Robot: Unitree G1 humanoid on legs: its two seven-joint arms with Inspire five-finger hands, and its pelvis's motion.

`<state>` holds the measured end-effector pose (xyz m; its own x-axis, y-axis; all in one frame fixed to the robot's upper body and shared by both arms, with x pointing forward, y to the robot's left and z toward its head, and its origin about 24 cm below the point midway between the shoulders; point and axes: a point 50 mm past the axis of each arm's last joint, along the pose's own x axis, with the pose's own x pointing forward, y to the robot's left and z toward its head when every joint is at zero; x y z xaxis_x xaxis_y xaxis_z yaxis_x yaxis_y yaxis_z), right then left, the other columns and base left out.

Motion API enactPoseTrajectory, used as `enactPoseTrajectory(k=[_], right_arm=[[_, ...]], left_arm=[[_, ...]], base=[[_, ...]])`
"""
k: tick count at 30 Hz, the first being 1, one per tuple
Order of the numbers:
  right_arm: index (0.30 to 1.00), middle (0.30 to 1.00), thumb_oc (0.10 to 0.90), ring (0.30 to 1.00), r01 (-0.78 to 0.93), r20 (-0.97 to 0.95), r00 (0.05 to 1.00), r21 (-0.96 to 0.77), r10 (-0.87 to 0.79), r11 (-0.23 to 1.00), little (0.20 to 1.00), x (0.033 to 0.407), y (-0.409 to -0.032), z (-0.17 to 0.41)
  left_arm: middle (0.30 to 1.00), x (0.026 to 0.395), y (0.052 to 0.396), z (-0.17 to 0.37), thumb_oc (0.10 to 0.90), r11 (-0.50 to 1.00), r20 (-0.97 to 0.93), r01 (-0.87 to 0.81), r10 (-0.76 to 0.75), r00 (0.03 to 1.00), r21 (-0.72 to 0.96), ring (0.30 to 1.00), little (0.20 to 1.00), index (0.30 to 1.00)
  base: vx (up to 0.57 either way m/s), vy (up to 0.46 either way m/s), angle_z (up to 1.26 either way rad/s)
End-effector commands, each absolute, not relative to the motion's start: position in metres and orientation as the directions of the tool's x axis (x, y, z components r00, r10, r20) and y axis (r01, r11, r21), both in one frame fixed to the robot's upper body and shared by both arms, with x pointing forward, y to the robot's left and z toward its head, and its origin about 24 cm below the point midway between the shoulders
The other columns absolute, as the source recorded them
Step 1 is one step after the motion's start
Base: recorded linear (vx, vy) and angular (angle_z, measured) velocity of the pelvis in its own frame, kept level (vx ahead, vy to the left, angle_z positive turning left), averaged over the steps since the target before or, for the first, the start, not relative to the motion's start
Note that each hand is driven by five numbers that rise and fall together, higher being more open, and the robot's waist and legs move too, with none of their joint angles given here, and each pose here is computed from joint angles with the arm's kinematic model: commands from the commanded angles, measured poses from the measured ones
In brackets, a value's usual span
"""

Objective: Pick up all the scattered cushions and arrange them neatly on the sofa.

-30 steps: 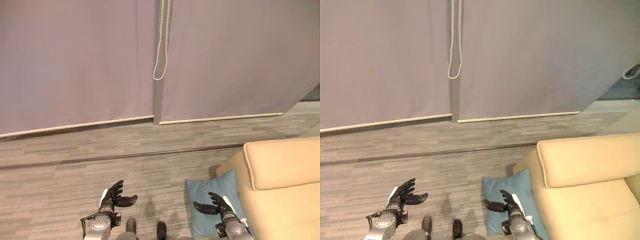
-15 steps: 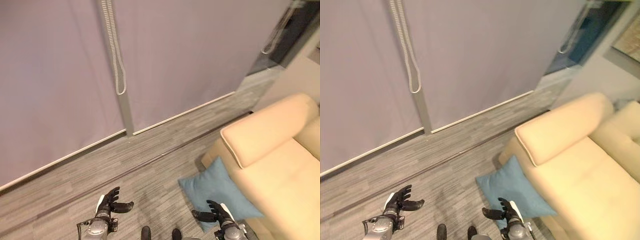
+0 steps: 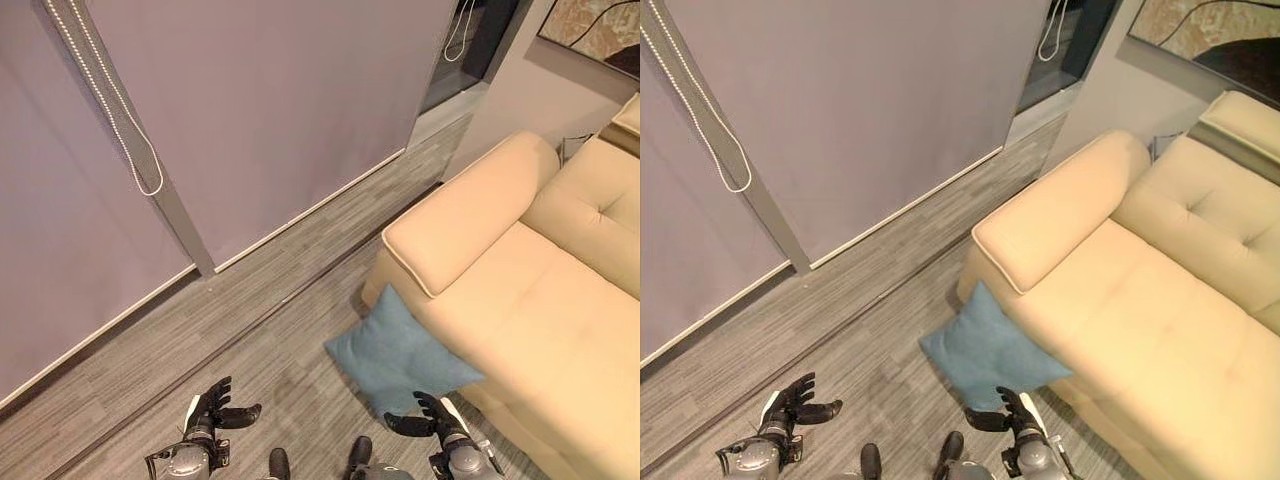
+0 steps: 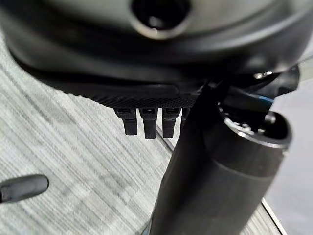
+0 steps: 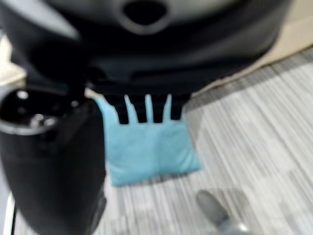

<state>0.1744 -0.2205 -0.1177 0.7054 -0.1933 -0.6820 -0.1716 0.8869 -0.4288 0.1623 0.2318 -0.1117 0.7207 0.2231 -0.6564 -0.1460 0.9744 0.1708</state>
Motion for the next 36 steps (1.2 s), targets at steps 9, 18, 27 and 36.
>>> enactPoseTrajectory(k=[9, 18, 27, 36], right_arm=[[0.900, 0.900, 0.800, 0.900, -0.109, -0.595, 0.767, -0.489, -0.240, 0.865, 0.900, 0.194, -0.237, -0.102], [0.900, 0.900, 0.800, 0.900, -0.125, -0.633, 0.731, -0.492, -0.255, 0.862, 0.900, 0.184, -0.238, -0.110], [0.900, 0.900, 0.800, 0.900, -0.150, -0.615, 0.760, -0.483, -0.212, 0.863, 0.900, 0.195, -0.225, -0.106], [0.900, 0.900, 0.800, 0.900, -0.086, -0.532, 0.816, -0.498, -0.226, 0.863, 0.900, 0.215, -0.229, -0.089]], left_arm=[[0.900, 0.195, 0.222, -0.088, 0.800, 0.984, -0.528, -0.124, 0.171, 0.832, 0.124, 0.900, 0.900, 0.900], [0.900, 0.185, 0.222, -0.098, 0.800, 0.984, -0.578, -0.106, 0.169, 0.798, 0.140, 0.900, 0.900, 0.900], [0.900, 0.189, 0.235, -0.092, 0.800, 0.976, -0.555, -0.119, 0.203, 0.807, 0.184, 0.900, 0.900, 0.900], [0.900, 0.187, 0.246, -0.089, 0.800, 0.969, -0.544, -0.164, 0.238, 0.804, 0.182, 0.900, 0.900, 0.900]], base=[[0.14, -0.008, -0.25], [0.18, 0.123, -0.65], [0.07, 0.143, -0.53], [-0.02, -0.021, -0.82]])
